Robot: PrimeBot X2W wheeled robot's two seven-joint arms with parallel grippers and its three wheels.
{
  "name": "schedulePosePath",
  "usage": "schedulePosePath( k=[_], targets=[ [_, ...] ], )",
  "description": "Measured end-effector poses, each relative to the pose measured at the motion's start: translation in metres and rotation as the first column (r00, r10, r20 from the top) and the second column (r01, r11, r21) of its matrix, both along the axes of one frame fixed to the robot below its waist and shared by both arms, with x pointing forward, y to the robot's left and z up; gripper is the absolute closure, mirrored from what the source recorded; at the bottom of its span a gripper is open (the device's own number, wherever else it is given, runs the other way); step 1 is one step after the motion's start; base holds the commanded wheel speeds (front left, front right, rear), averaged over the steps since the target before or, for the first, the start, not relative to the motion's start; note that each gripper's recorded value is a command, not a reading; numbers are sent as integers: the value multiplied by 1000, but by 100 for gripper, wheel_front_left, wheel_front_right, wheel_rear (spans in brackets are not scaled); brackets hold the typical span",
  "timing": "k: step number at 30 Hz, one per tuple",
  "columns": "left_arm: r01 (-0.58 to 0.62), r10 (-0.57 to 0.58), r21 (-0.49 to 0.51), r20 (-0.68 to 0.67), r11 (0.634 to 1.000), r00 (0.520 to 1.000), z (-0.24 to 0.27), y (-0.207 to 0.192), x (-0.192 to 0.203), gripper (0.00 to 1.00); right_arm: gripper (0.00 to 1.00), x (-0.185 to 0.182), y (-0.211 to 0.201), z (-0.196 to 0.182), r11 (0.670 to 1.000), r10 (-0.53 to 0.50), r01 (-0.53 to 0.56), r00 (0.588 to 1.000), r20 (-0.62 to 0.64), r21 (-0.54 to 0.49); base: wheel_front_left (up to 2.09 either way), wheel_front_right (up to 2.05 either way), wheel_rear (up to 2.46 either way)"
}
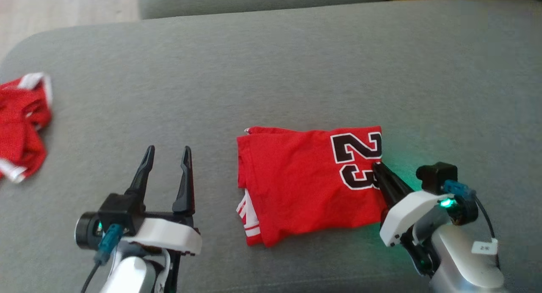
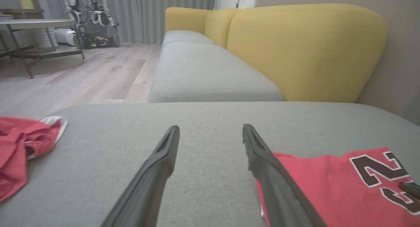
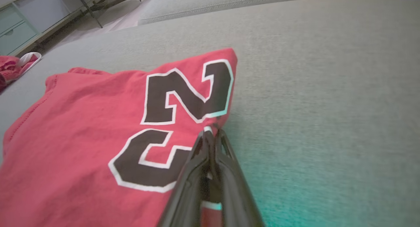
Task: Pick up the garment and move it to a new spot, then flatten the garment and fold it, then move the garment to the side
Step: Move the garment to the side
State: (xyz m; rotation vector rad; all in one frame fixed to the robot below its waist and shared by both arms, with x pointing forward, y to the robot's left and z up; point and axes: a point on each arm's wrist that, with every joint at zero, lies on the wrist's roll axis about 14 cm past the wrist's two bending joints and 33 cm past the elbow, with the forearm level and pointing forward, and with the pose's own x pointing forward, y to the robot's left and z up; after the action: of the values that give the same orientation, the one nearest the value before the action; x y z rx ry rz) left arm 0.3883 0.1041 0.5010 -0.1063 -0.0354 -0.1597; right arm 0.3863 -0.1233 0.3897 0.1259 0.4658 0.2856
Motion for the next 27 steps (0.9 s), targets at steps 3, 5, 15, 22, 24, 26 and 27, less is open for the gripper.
schedulePosePath(
  k=[3,5,15,22,24,26,27],
  targets=[
    [49,-49,-4,2,999,999,-1,-16,6,0,100,-6,-17,0,999,-38,38,999,0,-13,0,0,0],
    [83,-83,-5,1,997,997,-2,-26,9,0,100,-8,-31,0,997,-69,69,998,1,-23,0,0,0],
    [200,-200,-17,20,980,980,-3,-66,34,0,100,23,-88,18,979,-188,193,979,75,-64,0,0,0],
    [257,-257,-29,-9,966,966,-21,-87,52,0,100,51,-171,27,925,-336,351,935,116,-145,0,0,0],
    [280,-280,-32,-16,960,960,-27,-94,57,0,100,53,-193,26,905,-372,387,921,114,-174,0,0,0],
    [299,-300,-40,-17,953,954,-31,-101,62,0,100,55,-213,26,888,-398,414,910,117,-202,0,0,0],
    [308,-309,-41,-15,950,951,-32,-104,65,0,100,56,-222,26,879,-407,424,906,118,-219,0,0,0]
  ],
)
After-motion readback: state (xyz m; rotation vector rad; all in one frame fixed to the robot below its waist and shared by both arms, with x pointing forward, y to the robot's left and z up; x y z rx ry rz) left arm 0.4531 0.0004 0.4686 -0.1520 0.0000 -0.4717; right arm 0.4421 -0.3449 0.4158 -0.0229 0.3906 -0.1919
